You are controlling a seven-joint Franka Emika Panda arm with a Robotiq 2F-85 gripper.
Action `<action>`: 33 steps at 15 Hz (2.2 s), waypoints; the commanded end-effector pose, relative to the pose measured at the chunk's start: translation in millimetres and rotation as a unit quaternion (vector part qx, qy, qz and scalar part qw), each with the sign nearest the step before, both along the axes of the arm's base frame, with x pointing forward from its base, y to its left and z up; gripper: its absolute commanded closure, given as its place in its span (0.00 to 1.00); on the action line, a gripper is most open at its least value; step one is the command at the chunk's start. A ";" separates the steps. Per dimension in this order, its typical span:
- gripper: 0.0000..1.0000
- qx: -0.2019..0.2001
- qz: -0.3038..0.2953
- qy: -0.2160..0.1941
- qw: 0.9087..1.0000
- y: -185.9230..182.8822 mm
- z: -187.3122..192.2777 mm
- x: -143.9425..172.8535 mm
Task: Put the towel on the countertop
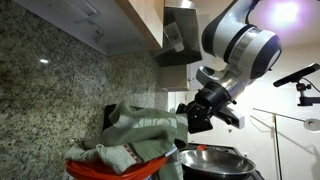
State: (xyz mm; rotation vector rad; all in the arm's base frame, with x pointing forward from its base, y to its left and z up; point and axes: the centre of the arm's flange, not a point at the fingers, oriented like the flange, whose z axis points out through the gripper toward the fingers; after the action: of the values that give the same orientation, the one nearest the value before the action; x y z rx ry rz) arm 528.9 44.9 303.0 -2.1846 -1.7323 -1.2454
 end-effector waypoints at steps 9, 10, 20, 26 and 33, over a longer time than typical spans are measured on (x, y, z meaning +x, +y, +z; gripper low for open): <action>0.99 -0.039 -0.006 -0.122 0.992 -13.7 34.1 -42.7; 0.99 -0.035 -0.006 -0.125 0.991 -13.8 37.9 -44.1; 0.99 0.026 0.041 0.112 0.993 -15.8 -50.7 -77.6; 0.99 0.029 0.032 0.146 0.988 -24.8 -68.6 -79.5; 0.99 0.031 0.032 0.143 0.989 -19.5 -58.0 -85.0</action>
State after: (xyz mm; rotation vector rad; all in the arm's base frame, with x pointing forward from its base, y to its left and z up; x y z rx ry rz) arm 445.1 20.6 229.2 -2.1402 -1.6198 -0.8899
